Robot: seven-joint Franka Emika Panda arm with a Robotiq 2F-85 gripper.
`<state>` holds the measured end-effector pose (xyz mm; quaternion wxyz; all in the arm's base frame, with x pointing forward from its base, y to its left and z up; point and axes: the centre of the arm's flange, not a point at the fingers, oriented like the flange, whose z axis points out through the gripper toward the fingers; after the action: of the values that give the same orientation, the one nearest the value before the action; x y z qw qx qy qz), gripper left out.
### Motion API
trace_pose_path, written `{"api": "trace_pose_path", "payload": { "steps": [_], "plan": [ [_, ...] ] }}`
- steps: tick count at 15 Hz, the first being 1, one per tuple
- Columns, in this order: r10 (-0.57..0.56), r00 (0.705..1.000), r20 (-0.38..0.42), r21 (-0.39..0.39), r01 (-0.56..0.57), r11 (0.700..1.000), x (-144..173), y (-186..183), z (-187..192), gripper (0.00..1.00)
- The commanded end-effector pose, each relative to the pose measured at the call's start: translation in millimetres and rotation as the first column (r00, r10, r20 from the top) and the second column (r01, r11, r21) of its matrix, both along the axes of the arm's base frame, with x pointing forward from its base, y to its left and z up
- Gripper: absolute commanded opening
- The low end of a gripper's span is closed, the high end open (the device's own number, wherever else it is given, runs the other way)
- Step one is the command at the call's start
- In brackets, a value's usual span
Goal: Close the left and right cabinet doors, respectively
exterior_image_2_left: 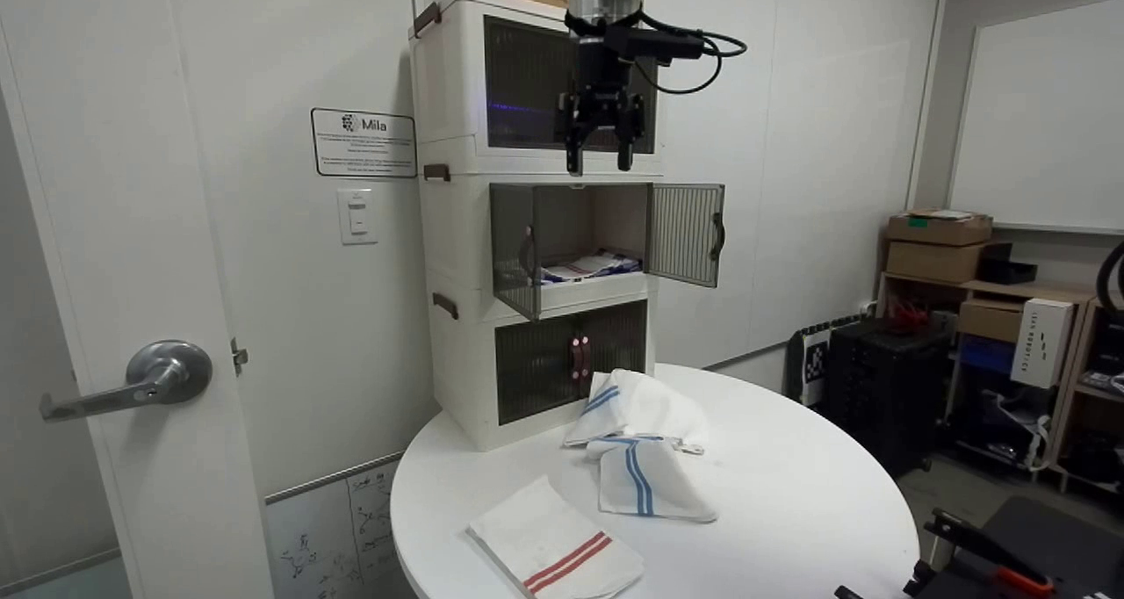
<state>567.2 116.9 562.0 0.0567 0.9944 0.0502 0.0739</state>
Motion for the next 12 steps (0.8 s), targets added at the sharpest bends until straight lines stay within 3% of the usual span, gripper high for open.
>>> {"api": "trace_pose_path", "payload": {
  "steps": [1,7,12],
  "plan": [
    [-0.004,0.999,-0.034,0.036,0.005,0.999,30.6,31.3,0.4,1.00],
    [-0.010,0.999,-0.036,0.058,0.012,0.998,63.7,69.8,-20.6,1.00],
    [-0.095,0.994,0.052,0.075,0.091,0.993,84.4,78.4,-32.0,1.00]
  ]
}}
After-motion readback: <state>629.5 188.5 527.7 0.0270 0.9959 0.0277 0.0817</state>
